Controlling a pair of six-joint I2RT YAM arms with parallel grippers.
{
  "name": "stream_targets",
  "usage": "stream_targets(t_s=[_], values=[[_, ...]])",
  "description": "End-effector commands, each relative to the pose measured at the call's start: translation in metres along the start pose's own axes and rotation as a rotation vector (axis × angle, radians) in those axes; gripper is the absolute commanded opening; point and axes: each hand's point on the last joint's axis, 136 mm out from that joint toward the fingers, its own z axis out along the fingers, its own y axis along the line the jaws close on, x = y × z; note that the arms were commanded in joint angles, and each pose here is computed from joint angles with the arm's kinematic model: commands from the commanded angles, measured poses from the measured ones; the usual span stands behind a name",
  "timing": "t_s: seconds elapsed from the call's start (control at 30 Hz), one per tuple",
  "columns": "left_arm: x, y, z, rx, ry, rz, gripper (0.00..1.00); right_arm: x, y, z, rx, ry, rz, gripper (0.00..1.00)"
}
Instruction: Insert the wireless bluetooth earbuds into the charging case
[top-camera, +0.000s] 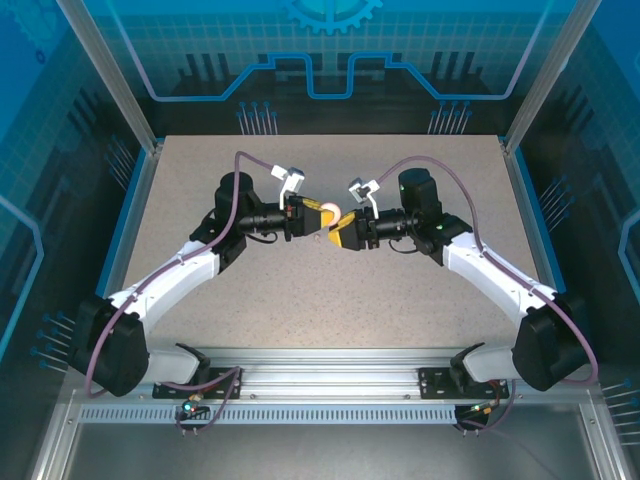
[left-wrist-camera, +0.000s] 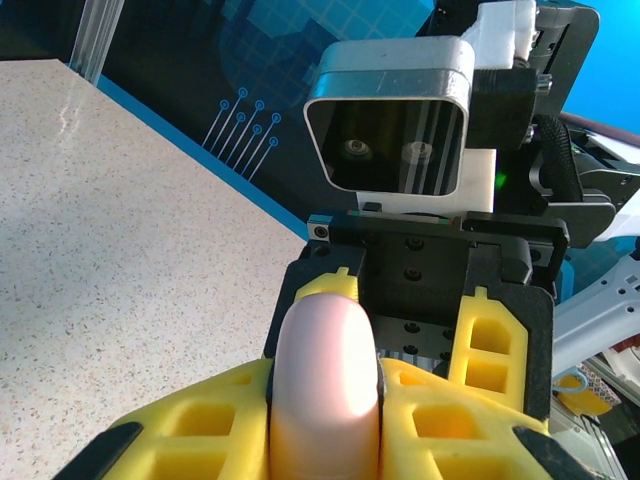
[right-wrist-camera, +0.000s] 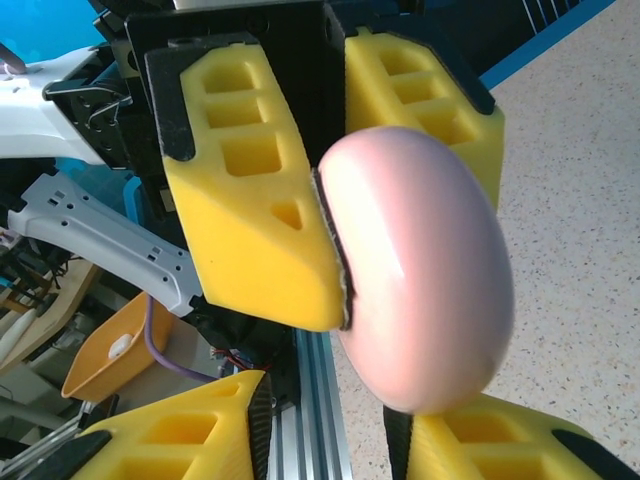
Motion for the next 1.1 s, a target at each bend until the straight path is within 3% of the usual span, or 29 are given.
stream_targets(t_s=[0.0,0.7,1.07], values=[[0.003,-0.015,-0.002,0.07,0.013,0.025,0.18,-0.013,0.014,-0.007,-0.036,-0.042,-0.063,0.37],[0.007,-0.034,-0.004,0.147,0.051,0.07,0.18,-0.025,0.025,-0.018,-0.093,-0.051,-0.107,0.38],[0.012,-0.029,-0.001,0.129,0.062,0.062,0.23,-0.028,0.027,-0.017,-0.084,-0.058,-0.117,0.16]])
